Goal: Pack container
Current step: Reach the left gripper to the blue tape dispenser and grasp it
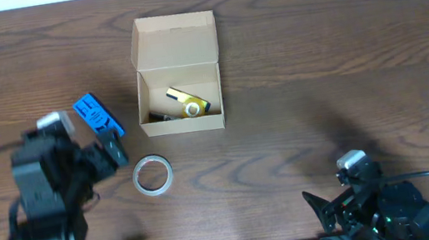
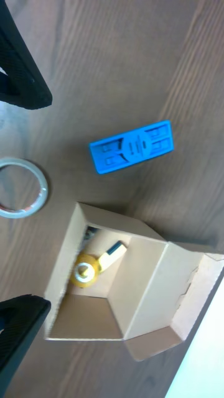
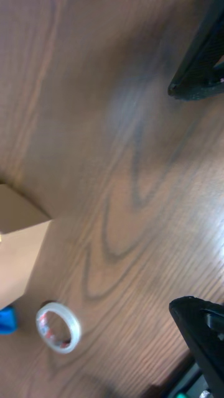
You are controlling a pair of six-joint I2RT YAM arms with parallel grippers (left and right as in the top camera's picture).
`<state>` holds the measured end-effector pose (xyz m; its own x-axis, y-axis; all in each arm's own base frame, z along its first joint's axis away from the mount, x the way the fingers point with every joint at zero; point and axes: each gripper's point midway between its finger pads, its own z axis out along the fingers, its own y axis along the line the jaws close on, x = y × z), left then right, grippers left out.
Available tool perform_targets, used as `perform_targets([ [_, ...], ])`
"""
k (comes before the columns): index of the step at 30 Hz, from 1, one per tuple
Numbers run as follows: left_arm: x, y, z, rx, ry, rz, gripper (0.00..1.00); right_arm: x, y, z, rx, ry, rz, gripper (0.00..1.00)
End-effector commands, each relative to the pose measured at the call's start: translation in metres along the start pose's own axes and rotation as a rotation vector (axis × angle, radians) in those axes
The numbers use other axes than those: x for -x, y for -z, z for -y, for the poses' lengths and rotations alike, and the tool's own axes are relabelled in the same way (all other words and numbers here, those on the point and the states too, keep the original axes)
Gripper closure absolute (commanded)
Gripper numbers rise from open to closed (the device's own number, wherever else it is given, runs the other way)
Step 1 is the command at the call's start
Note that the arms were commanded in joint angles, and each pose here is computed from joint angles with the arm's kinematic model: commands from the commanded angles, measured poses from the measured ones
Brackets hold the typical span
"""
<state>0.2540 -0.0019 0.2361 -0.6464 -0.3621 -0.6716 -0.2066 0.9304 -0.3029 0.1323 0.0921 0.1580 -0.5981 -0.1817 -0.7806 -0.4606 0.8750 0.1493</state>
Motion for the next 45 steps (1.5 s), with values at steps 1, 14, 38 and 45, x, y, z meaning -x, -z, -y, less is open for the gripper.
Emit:
perform_targets([
  [1,-0.001,-0.019,-0.002,0.03,0.013,-0.075,0.05,-0.005,0.0,0.003,-0.015,-0.012,-0.019,0.01],
  [14,0.018,-0.105,-0.038,0.213,0.336,-0.211,0.04,-0.011,0.001,0.004,-0.02,-0.011,-0.041,0.01],
  [38,0.01,-0.204,-0.092,0.387,0.371,-0.551,0.04,-0.011,0.001,0.004,-0.02,-0.011,-0.041,0.01],
  [45,-0.002,-0.221,-0.098,0.393,0.365,-0.585,0.04,-0.011,0.001,0.004,-0.02,-0.011,-0.041,0.01],
])
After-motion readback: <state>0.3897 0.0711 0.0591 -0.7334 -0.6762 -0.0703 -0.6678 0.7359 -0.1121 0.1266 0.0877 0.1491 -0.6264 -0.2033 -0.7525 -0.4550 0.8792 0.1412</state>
